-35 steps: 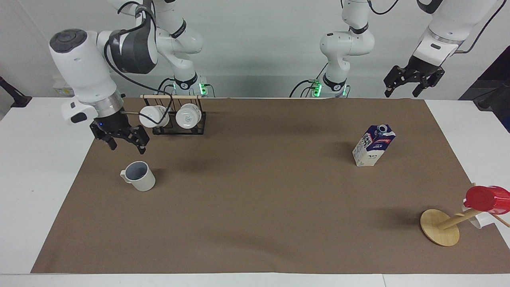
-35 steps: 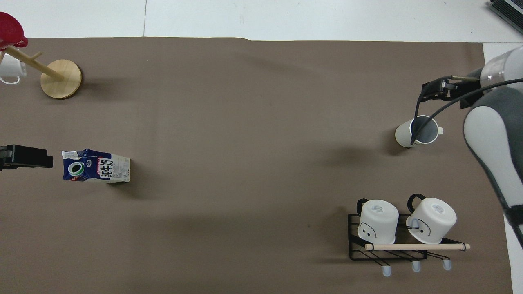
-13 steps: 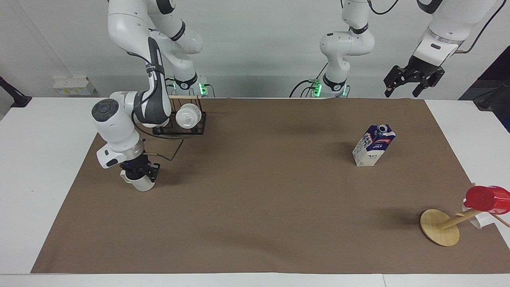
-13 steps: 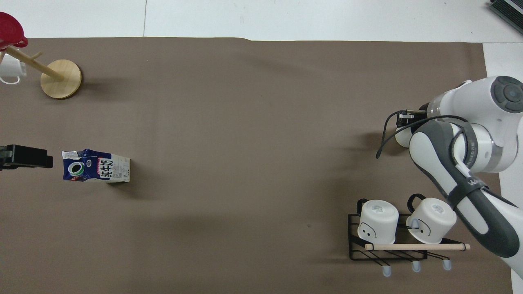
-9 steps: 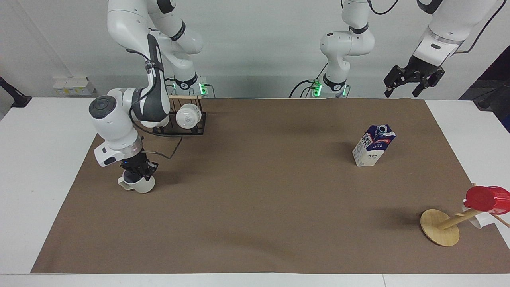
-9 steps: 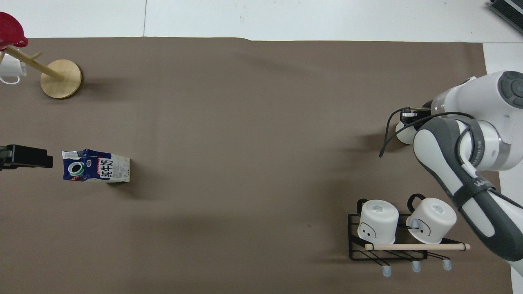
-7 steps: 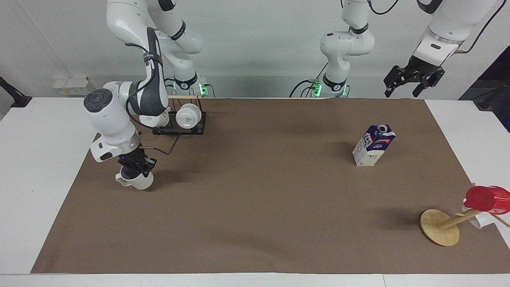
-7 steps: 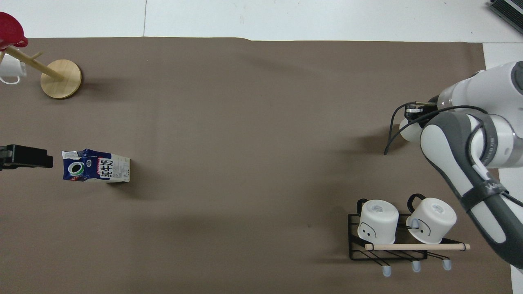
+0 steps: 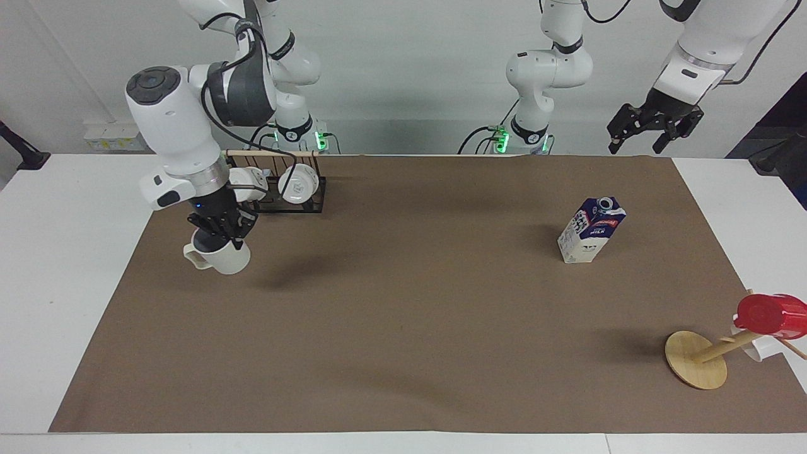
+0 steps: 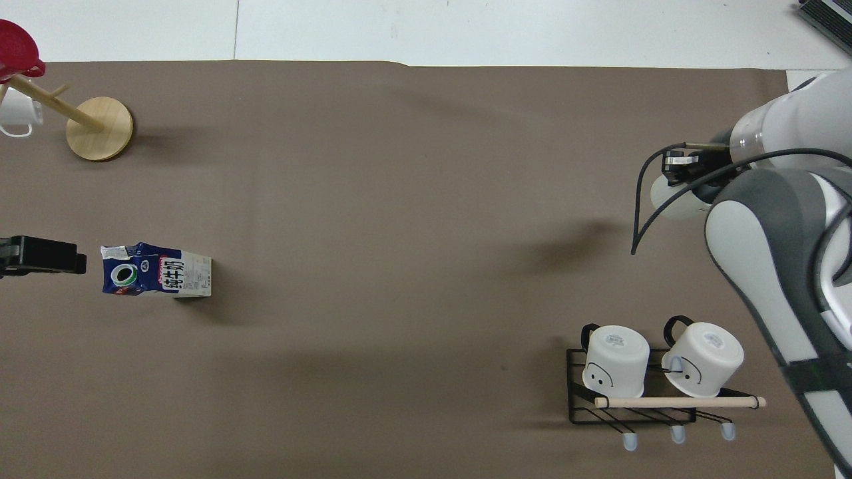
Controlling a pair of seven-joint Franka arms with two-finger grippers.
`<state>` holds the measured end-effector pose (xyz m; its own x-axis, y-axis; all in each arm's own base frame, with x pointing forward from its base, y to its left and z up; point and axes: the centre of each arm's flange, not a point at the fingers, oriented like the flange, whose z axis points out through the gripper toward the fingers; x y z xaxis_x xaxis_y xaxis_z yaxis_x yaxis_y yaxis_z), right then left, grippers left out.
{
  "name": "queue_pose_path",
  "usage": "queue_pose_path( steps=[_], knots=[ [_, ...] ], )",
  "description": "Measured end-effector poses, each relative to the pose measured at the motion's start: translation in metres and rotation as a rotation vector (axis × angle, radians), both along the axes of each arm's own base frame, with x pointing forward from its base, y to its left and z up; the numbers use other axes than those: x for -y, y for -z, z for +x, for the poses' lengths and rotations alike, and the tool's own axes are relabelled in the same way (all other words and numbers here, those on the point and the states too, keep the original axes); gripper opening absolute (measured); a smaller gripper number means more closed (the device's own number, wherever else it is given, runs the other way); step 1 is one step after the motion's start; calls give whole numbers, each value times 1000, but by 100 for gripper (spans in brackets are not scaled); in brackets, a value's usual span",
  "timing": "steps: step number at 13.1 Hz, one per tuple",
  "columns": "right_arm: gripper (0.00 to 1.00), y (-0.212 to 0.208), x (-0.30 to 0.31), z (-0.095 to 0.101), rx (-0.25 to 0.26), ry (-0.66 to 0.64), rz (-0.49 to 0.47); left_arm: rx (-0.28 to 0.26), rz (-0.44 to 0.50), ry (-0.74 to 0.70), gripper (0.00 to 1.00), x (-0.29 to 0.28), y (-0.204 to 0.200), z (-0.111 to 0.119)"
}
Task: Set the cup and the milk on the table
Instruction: 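Carry the white mug with the right gripper toward the table center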
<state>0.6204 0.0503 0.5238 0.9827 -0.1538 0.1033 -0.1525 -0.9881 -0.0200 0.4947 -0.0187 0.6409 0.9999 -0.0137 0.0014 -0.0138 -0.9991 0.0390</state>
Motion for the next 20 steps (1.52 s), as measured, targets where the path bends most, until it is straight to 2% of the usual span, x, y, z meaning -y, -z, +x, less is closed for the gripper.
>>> queue_pose_path(
  steps=[3, 7, 9, 14, 17, 20],
  knots=[
    [4, 2, -70, -9, -5, -7, 12, 0, 0, 0, 100, 0, 0, 0],
    [4, 24, -165, -28, -31, 8, 5, 0, 0, 0, 100, 0, 0, 0],
    [4, 39, -198, -33, -15, 9, -26, 0, 0, 0, 100, 0, 0, 0],
    [4, 98, -282, -47, -4, 77, -3, 0, 0, -1, 100, 0, 0, 0],
    [4, 142, -329, -60, 37, 141, -36, 0, 0, -2, 100, -1, 0, 0],
    [4, 151, -339, -57, 51, 181, -15, -1, 0, -3, 100, -1, 0, 0]
  ],
)
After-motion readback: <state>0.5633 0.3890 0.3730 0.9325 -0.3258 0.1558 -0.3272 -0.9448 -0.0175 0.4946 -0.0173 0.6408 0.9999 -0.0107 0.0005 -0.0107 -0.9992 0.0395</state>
